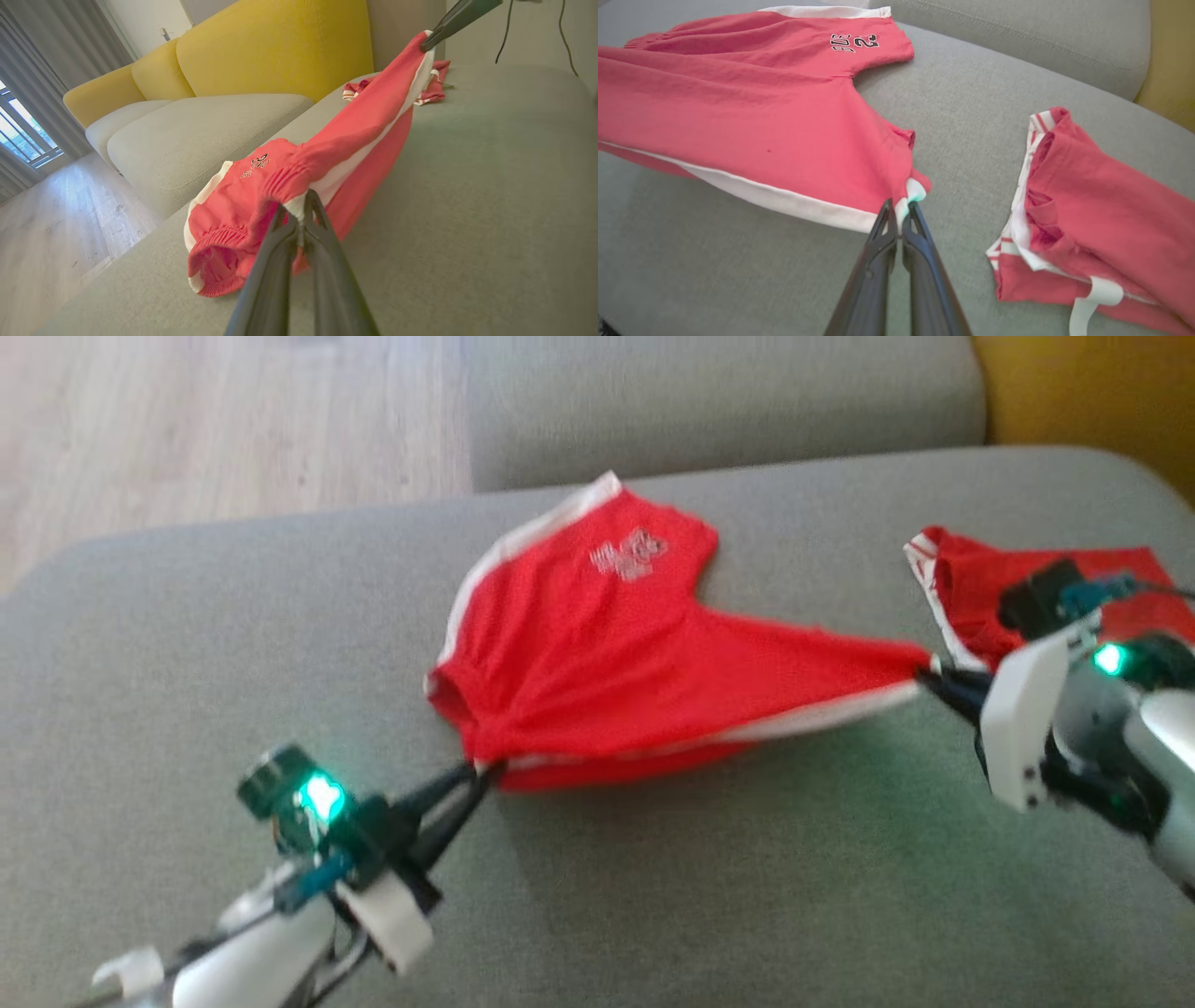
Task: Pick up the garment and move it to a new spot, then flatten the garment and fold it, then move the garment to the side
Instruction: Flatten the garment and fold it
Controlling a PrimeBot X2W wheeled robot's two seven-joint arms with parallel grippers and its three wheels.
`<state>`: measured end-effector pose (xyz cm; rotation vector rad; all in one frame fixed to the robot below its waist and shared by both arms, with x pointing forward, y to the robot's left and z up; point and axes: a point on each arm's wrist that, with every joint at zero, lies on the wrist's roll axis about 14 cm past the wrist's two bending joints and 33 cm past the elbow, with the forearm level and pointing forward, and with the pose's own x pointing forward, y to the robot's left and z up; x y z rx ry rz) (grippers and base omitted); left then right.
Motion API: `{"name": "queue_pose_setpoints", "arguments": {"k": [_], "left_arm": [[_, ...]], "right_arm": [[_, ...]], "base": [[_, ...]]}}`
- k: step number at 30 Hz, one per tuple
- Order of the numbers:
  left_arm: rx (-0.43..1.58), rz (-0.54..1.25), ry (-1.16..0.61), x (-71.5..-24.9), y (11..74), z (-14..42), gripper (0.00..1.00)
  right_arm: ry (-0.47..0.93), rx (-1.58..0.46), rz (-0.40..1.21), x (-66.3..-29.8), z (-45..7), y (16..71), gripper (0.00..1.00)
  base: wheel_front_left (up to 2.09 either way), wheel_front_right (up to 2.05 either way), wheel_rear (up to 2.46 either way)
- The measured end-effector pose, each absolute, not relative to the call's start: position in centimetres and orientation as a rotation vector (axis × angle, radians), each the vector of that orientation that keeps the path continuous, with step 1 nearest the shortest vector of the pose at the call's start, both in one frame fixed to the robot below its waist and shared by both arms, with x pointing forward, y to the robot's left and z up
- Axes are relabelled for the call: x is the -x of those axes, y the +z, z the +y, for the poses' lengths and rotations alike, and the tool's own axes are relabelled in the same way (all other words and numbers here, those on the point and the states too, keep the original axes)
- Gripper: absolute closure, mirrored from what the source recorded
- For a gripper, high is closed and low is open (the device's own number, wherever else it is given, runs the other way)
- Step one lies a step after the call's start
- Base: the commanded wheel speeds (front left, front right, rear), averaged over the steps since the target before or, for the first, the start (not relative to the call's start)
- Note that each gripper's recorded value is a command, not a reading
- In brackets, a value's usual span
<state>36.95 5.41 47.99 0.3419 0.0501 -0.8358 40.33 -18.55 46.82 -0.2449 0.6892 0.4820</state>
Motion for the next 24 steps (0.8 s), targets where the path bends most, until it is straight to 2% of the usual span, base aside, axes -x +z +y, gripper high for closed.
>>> {"name": "queue_pose_setpoints", "arguments": {"k": [6, 10, 18, 24], "left_arm": [[-0.296, 0.034, -0.857, -33.6, 48.7, 4.6, 1.00], [-0.276, 0.030, -0.873, -32.1, 49.2, 4.0, 1.00], [-0.252, 0.032, -0.846, -32.2, 49.7, 4.2, 1.00], [-0.260, 0.031, -0.802, -35.1, 50.1, 5.3, 1.00]], "right_arm": [[0.502, 0.210, 0.767, -36.2, -19.5, 46.2, 1.00], [0.510, 0.186, 0.803, -34.6, -19.9, 45.9, 1.00], [0.515, 0.192, 0.726, -36.8, -19.1, 47.8, 1.00], [0.527, 0.228, 0.684, -40.1, -17.6, 48.2, 1.00]], "base": [[0.00, 0.00, 0.00], [0.00, 0.00, 0.00], [0.00, 0.00, 0.00], [0.00, 0.00, 0.00]]}}
